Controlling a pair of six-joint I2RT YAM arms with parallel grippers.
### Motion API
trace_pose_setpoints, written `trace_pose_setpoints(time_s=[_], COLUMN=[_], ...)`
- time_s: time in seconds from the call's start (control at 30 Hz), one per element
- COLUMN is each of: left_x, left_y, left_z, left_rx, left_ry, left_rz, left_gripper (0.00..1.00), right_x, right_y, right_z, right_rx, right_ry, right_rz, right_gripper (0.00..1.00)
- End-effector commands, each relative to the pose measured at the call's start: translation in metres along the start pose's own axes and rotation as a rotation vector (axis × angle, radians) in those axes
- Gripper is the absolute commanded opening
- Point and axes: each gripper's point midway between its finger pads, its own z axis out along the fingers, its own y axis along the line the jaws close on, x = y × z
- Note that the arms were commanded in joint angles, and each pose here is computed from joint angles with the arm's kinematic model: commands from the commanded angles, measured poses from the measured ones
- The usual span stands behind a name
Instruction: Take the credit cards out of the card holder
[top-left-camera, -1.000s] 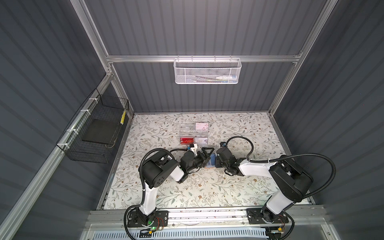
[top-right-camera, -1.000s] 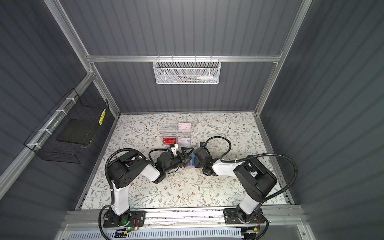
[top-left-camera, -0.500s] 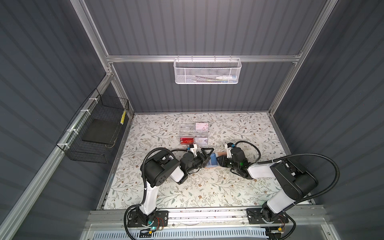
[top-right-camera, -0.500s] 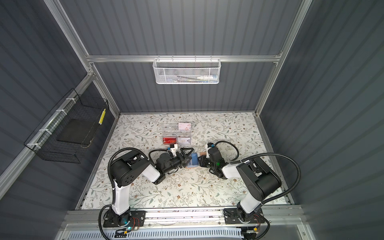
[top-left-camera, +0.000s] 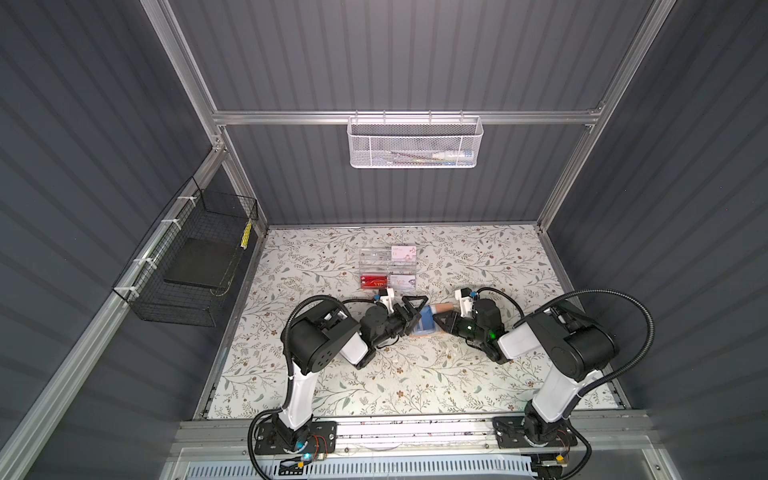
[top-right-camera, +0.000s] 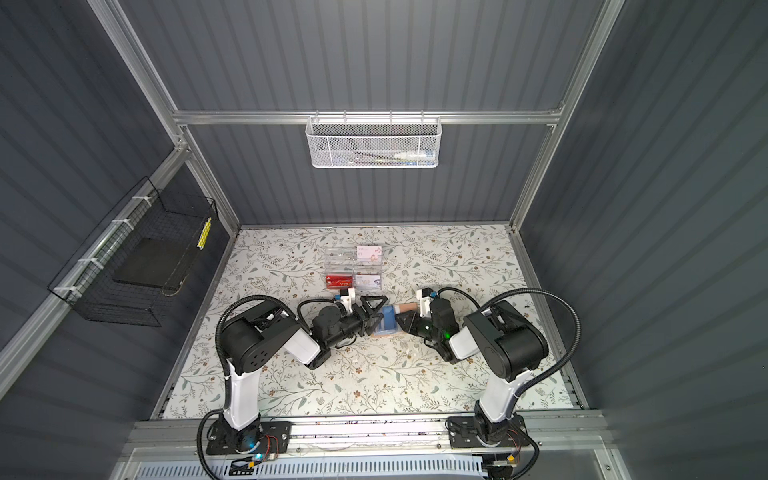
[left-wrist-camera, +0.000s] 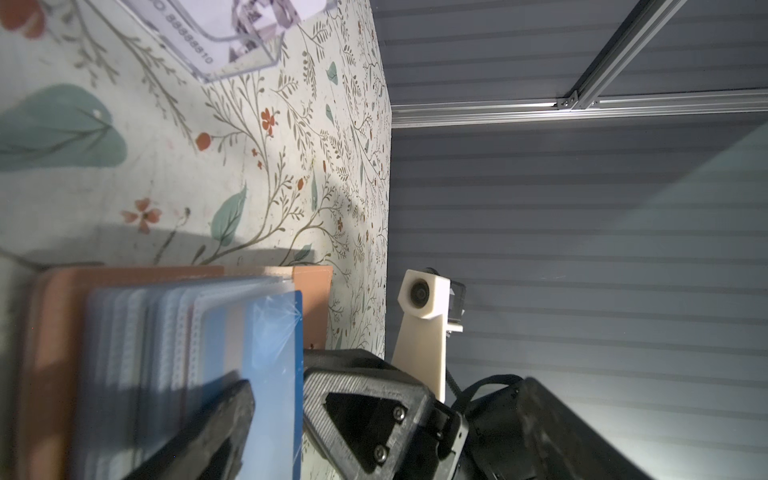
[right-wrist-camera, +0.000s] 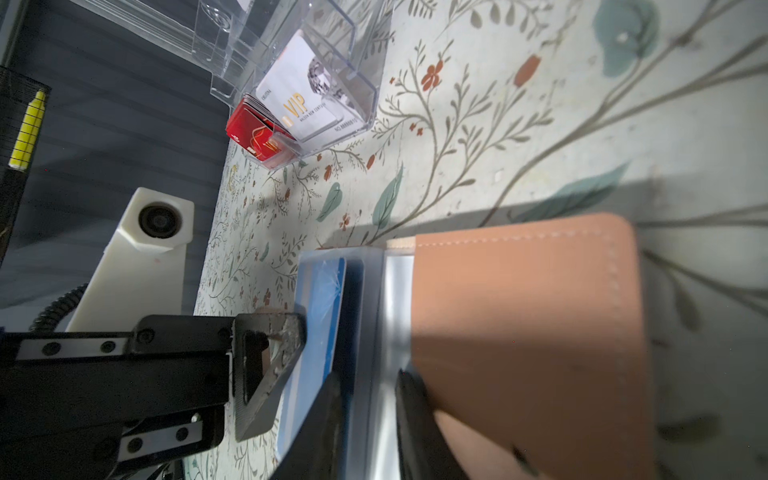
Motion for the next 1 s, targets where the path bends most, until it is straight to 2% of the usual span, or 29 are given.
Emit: trace_pose_setpoints(time_s=[0.0,0.43,0.97], left_x=[0.016,0.015,0.015], left_y=[0.085,0.084,0.086], left_z=[-0.017,-0.017,-0.018], left_rx=[-0.278,-0.282,-0.290], left_ry=[0.039,0.039,0.038], left_rz=[-0.058,-0.054,-0.047], left_gripper=[1.00,1.00,1.00], right_x=[0.007,0.004,0.011], right_y=[0.012,0.002,-0.006], right_z=[0.000,-0.002,0.003], right_rx=[-0.084,-0.141,-0.147], right_ry=[0.032,0.012,0.044], right_rz=[0.013,0.087,0.110], right_gripper=[0.27,0.29,0.31])
